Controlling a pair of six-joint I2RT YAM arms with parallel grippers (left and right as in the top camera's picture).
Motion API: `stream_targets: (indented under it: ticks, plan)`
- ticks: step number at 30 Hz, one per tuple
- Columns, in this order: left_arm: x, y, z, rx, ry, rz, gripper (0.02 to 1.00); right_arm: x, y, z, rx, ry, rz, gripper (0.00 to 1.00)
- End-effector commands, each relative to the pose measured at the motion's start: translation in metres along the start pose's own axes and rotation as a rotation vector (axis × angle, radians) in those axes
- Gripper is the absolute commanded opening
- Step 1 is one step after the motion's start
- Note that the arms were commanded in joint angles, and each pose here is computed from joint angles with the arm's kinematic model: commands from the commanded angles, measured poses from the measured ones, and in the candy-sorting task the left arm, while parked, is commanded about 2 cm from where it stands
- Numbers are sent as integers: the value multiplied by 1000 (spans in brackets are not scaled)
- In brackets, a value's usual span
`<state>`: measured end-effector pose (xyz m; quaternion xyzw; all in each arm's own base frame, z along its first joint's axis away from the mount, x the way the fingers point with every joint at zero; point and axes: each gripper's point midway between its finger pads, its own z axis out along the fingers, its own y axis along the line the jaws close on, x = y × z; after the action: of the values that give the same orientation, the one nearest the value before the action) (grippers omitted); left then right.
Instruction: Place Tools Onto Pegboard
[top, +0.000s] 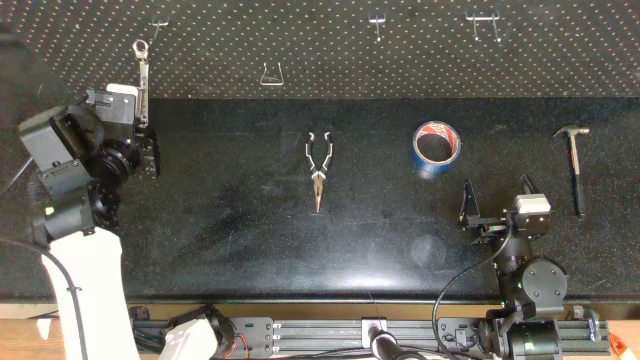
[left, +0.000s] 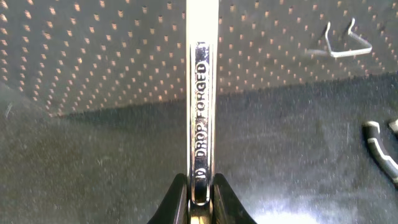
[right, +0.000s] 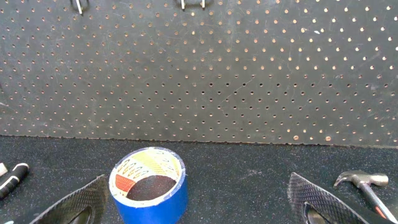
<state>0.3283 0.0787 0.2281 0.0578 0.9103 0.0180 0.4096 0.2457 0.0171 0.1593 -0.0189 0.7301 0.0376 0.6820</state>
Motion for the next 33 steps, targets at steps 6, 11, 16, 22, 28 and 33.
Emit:
stream_targets:
  ticks: [6,11,16,22,28,33]
  plan:
    - [29,-17,-7,-115,-122,5,27,1,2,0,-7,1,-8,936]
    - [23,8,17,-215,-157,-28,27,1,2,0,-7,1,-8,936]
    - [20,3,34,-156,-165,-54,27,1,2,0,-7,1,-8,936]
    - [5,2,35,-137,-225,-38,27,1,2,0,-7,1,-8,934]
    - [7,-1,53,-96,-210,-39,27,1,2,0,-7,1,-8,936]
    - [9,-1,67,-74,-188,-44,25,1,2,0,-7,1,-8,936]
